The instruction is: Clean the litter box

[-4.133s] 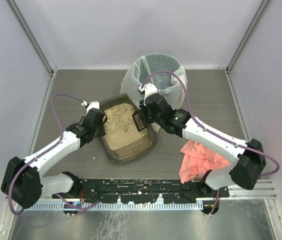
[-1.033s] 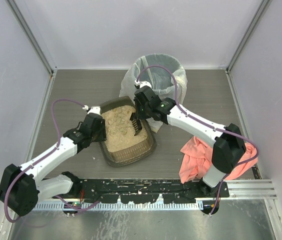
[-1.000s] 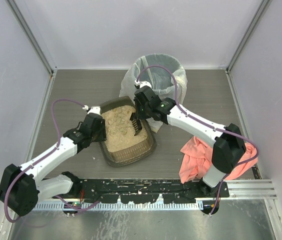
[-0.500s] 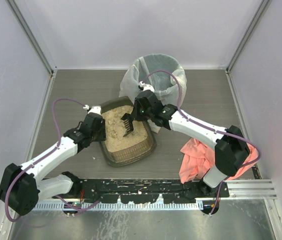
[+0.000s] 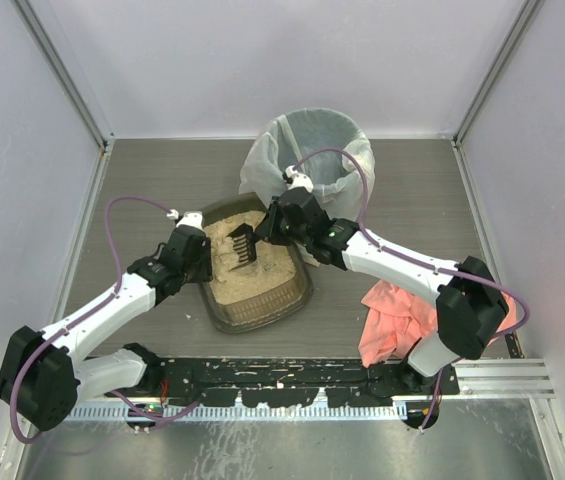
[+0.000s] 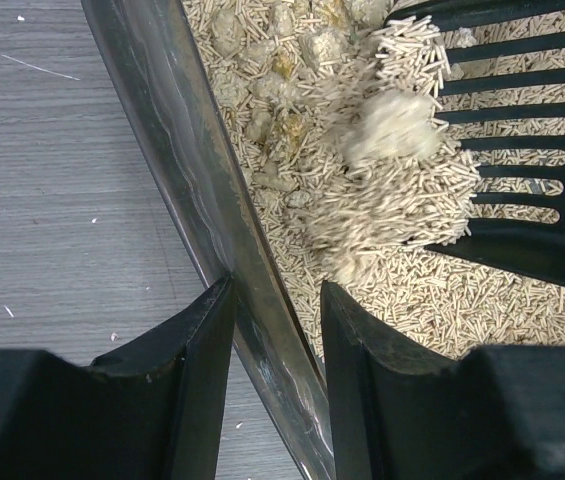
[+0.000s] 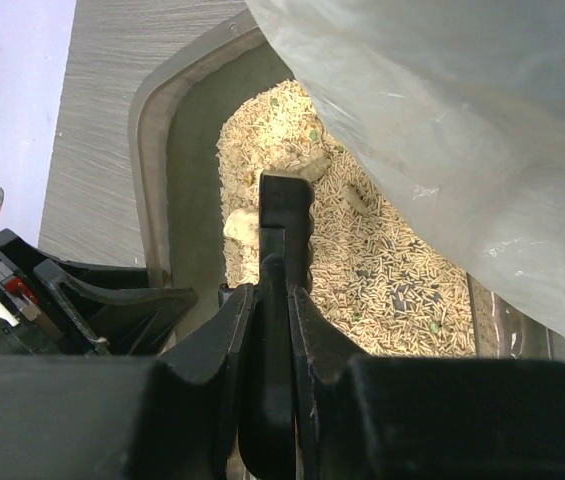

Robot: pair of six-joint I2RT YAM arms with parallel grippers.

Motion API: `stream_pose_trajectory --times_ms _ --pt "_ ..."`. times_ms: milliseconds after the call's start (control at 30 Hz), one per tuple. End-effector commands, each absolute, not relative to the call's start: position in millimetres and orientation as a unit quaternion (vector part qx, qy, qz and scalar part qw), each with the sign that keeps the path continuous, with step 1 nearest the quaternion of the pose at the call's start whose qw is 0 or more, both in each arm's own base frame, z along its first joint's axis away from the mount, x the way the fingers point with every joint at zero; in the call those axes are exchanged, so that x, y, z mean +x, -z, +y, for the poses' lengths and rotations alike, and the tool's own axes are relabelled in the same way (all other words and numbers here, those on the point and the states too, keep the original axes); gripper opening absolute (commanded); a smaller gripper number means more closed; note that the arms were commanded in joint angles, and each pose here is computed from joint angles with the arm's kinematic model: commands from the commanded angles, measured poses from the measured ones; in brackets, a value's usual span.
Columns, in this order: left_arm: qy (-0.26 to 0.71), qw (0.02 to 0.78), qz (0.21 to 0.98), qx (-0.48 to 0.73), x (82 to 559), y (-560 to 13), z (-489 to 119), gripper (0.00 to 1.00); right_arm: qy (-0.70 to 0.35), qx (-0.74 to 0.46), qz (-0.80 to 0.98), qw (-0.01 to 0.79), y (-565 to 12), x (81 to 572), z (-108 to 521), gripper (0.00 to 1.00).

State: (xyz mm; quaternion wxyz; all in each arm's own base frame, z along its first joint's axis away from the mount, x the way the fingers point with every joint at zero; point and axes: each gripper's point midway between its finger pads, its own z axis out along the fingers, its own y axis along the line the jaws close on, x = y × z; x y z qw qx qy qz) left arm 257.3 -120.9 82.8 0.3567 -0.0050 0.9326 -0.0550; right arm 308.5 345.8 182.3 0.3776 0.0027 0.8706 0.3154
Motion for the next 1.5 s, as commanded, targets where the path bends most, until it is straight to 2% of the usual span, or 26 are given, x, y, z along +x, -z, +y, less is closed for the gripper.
stream_pose_trajectory --times_ms 0,333,600,767,1133,1467 --pt "0.089 0.307 0.947 0.012 239.0 -60.5 -134.3 0.40 -0.306 0.044 0.882 0.356 -173.6 300.6 334.5 0.01" --pt "0.090 0.309 0.947 0.012 239.1 -61.1 -134.5 0.41 -0.208 -0.002 0.873 0.441 -216.1 307.9 327.1 0.01" --pt "0.093 0.309 0.946 0.013 238.7 -61.4 -134.9 0.41 -0.181 -0.010 0.868 0.462 -208.7 281.4 325.4 0.01" --pt "0.096 0.310 0.946 0.015 238.6 -61.6 -135.9 0.41 -0.181 0.038 0.856 0.482 -202.5 268.2 306.0 0.01" --pt "0.098 0.305 0.947 0.019 238.2 -60.0 -137.9 0.41 -0.245 0.175 0.844 0.443 -182.0 258.0 299.7 0.01" --pt "0.102 0.306 0.946 0.022 237.9 -60.4 -139.2 0.40 -0.273 0.244 0.836 0.408 -156.2 259.5 313.2 0.01"
